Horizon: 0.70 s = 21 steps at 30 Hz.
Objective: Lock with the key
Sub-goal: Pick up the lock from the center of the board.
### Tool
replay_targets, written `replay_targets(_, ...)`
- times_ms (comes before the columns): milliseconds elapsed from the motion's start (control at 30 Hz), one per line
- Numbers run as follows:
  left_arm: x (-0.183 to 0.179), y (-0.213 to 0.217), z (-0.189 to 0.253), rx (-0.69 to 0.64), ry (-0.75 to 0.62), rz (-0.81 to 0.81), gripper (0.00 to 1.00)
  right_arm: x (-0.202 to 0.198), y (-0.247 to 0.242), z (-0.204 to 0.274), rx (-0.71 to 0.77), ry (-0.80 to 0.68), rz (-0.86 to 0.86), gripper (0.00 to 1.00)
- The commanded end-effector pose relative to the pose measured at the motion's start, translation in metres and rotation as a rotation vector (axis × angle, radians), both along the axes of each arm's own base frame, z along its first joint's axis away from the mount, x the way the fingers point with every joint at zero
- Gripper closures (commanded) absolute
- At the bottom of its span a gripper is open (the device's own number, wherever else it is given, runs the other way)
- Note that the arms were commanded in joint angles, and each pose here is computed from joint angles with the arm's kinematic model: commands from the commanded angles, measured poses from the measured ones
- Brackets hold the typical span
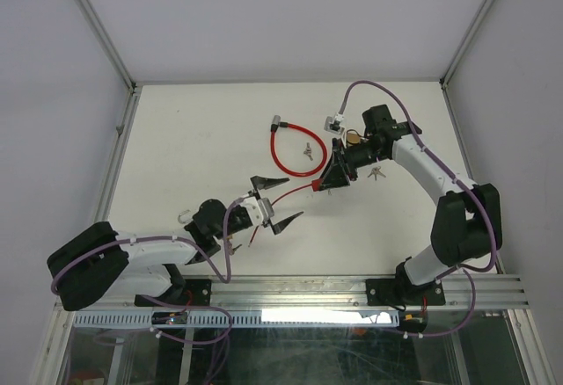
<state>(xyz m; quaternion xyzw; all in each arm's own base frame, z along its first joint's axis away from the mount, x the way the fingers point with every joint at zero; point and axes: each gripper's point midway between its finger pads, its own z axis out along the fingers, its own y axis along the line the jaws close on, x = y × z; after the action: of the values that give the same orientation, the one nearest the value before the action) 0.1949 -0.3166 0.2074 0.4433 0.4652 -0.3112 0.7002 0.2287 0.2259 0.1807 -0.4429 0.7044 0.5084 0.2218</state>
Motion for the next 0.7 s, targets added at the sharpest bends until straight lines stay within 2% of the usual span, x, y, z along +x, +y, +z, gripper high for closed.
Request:
replay_targets(0,-0.003,-0.009,0.021,-0.081,-0.032,-0.007,0.14,0.004,0.005,0.021,0.059,-0.004,0.006,1.00)
replay_targets(267,0.005,-0.031,0.008,-0.025,-0.041,0.009,0.25,0.004,0.004,0.019,0.061,0.019,0.004,1.00)
replay_targets(433,0.020,-0.041,0.002,0.004,-0.037,0.064,0.36,0.004,0.005,0.019,0.064,0.024,0.006,1.00)
replay_targets(667,0.042,-0.051,-0.004,0.059,-0.090,0.138,0.39,0.002,0.005,0.019,0.070,0.041,0.012,1.00)
